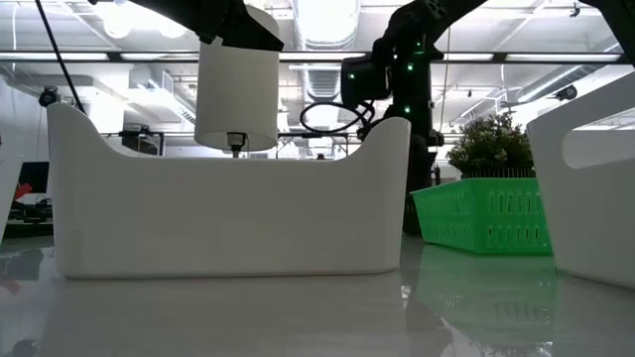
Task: Stack baskets by color
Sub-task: Stack the left black bin on top of the other black bin, then stack the bottom green bin on top of the other green bin
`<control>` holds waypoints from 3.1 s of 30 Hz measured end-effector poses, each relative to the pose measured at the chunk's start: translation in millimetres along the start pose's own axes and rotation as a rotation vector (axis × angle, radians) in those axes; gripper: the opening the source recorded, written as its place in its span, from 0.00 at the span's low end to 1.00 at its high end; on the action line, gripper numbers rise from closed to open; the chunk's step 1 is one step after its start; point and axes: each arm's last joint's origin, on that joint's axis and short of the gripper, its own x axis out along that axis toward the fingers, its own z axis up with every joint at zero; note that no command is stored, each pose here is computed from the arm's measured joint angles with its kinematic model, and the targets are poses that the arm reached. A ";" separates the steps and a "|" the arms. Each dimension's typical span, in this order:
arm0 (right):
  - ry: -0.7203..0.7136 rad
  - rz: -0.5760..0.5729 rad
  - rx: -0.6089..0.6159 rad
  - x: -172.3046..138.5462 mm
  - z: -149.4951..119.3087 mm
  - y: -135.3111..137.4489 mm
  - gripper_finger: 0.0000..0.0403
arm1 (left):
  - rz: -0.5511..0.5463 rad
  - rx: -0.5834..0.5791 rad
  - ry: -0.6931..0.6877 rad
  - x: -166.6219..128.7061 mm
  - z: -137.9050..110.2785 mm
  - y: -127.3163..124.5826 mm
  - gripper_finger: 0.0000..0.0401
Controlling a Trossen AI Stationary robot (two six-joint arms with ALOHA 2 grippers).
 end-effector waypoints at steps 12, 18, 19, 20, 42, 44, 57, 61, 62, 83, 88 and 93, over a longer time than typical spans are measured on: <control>0.139 0.014 0.001 -1.7 -18.1 3.3 0.02 | -0.001 0.001 0.002 0.0 -0.4 -0.2 0.25; 0.251 -0.016 -0.020 7.3 -33.1 2.3 0.02 | -0.001 0.001 0.002 0.0 -0.4 -0.2 0.25; 0.276 -0.023 -0.025 8.0 -35.9 1.8 0.02 | -0.001 0.001 0.002 0.0 -0.5 -0.3 0.25; 0.298 -0.030 -0.029 8.7 -38.6 1.1 0.02 | -0.001 0.001 0.001 0.0 -0.4 -0.2 0.25; 0.149 0.028 0.014 3.6 -29.1 2.7 0.02 | -0.001 0.001 0.001 0.0 -0.5 -0.4 0.25; 0.136 0.031 0.016 0.6 -27.4 2.4 0.02 | -0.001 0.001 0.001 -0.1 -0.4 -0.3 0.25; 0.180 0.019 0.007 -7.4 -30.6 -0.1 0.02 | -0.001 0.001 0.001 0.0 -0.5 -0.3 0.25; 0.164 0.021 0.030 -20.2 -36.0 -2.8 0.02 | -0.001 0.001 0.002 0.1 -0.6 -0.3 0.25; 0.148 0.024 0.040 -25.1 -37.9 -2.9 0.02 | -0.001 0.001 0.002 0.1 -0.6 -0.3 0.25; -0.108 0.155 0.196 -94.4 -117.1 29.1 0.02 | -0.005 -0.024 0.000 0.0 -0.5 -0.5 0.25; -0.180 0.212 0.113 -89.8 -128.0 40.8 0.08 | -0.005 -0.026 -0.001 0.0 -0.4 -0.5 0.25; -0.277 0.257 -0.044 -78.2 -135.8 52.4 0.23 | -0.005 -0.026 -0.001 0.0 -0.4 -0.5 0.25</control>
